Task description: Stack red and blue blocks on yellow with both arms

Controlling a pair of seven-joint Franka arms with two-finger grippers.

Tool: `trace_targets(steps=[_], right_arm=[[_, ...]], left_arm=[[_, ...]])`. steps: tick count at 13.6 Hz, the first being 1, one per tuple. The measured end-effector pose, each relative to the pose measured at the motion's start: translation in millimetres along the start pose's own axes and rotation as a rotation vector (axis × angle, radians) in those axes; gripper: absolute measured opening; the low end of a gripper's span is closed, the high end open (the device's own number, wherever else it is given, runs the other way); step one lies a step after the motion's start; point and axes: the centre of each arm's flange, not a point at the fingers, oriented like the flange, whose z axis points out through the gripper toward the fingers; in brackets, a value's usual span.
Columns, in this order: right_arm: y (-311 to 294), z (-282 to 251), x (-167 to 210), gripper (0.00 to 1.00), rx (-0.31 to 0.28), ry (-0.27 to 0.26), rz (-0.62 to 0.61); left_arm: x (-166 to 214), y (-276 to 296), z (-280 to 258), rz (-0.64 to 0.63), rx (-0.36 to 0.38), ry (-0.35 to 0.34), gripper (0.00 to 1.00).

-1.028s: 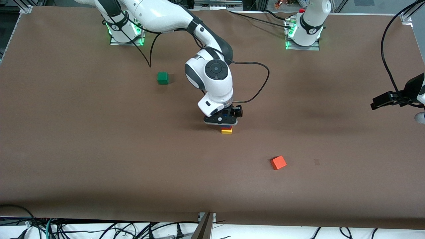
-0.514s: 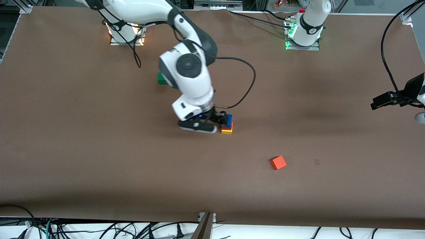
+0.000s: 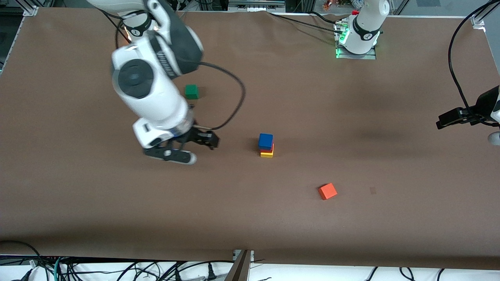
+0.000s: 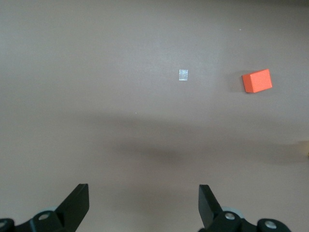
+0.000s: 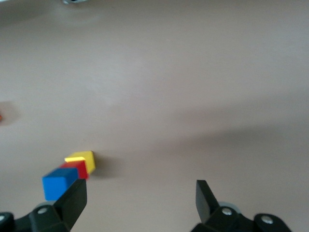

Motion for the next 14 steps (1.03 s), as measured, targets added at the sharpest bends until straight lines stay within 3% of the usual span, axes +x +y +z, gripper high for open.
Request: trace_targets(steps=[2,5,10,14], right_arm=[[31,-23,7,1.0,-0.008,-0.028,0.006],[66,-45,7,1.0,-0.026,-0.028,-0.003],[139,-46,15,1.0,-0.07,-0.062,-0.047],[213,-52,13,1.0,-0.041,-0.072,-0.08]], left_arm=[[0,0,0,0.0,0.0,0.0,1.0],[0,0,0,0.0,0.0,0.0,1.0],[0,0,0,0.0,0.0,0.001,1.0],[0,0,0,0.0,0.0,0.001,1.0]])
